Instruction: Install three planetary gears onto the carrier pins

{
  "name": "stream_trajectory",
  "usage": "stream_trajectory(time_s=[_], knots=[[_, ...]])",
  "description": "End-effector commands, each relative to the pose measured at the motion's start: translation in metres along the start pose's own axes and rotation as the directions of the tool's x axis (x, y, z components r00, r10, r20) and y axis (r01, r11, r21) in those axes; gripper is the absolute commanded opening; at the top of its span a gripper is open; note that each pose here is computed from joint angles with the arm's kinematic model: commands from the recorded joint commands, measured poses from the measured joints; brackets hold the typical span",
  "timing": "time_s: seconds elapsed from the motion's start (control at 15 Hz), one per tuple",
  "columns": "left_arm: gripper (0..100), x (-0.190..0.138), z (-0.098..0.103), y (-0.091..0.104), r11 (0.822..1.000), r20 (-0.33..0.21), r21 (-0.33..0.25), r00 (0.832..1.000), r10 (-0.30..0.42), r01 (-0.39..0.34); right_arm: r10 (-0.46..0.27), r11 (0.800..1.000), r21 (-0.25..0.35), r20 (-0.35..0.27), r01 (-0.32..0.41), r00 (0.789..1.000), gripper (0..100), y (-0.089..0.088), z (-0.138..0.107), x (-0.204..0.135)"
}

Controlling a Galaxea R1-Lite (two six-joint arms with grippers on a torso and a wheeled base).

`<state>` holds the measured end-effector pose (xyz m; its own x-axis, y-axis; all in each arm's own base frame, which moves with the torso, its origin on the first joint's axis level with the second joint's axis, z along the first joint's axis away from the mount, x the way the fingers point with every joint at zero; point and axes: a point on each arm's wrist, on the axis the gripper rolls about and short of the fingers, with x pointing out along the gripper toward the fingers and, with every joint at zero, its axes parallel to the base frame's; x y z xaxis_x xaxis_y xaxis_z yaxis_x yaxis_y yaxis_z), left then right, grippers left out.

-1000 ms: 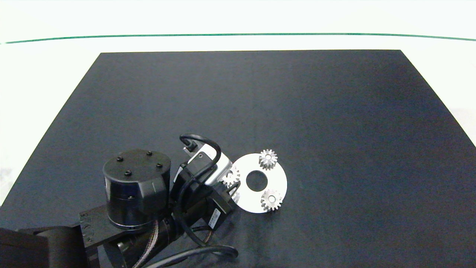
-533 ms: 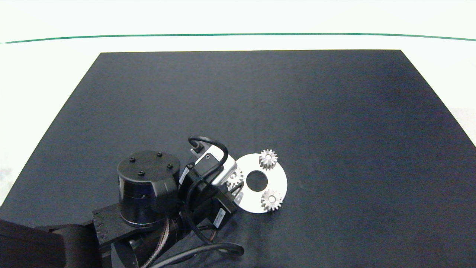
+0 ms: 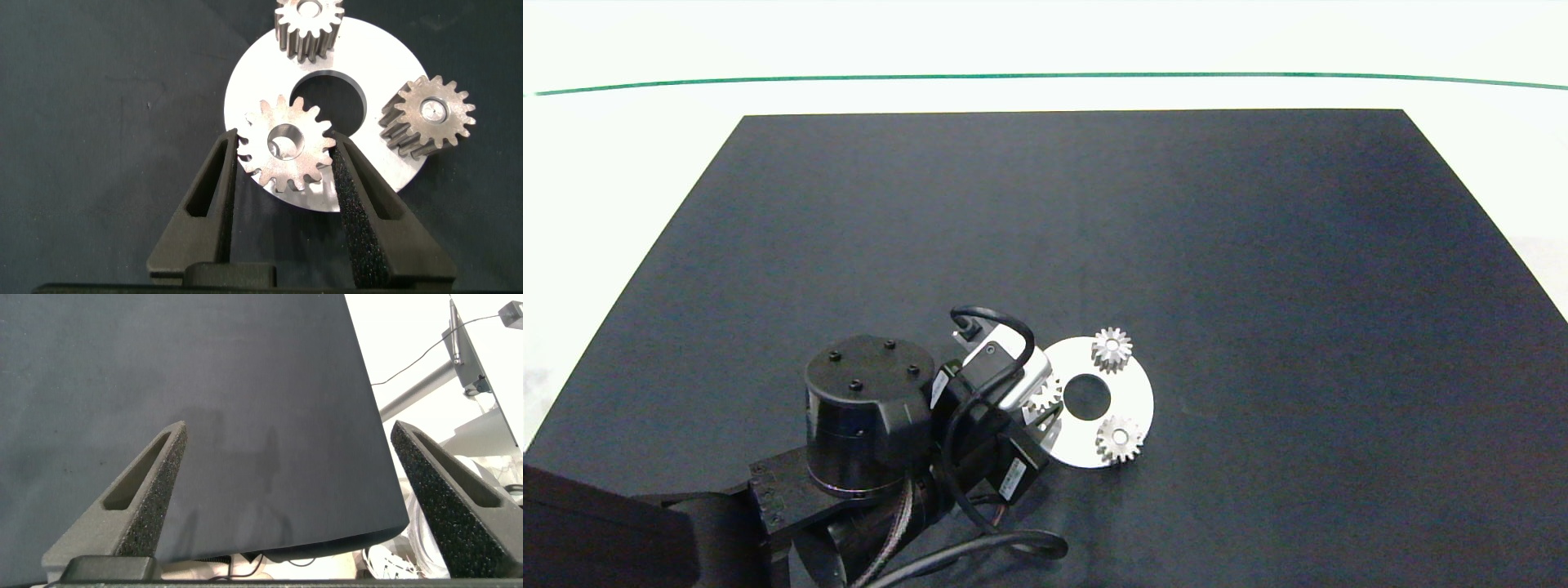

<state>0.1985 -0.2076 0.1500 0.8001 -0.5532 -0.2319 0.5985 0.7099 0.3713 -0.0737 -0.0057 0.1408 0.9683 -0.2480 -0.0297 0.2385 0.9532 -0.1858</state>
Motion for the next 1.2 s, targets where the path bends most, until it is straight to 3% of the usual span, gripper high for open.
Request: stream_trajectory(time_s=[0.07, 1.2], knots=[[4, 0.0021, 0.0015, 0.0008, 1.0, 0.007, 0.001, 1.0, 0.006, -0.006, 0.0, 1.0, -0.003, -0.005, 0.0, 1.0, 100, 0.0001, -0.0002, 0.0003], [4, 0.0062, -0.0014, 0.0088, 1.0, 0.001, -0.007, 1.0, 0.029, -0.029, -0.002, 1.0, 0.001, -0.002, 0.002, 1.0, 100, -0.0002, 0.0004, -0.0002]])
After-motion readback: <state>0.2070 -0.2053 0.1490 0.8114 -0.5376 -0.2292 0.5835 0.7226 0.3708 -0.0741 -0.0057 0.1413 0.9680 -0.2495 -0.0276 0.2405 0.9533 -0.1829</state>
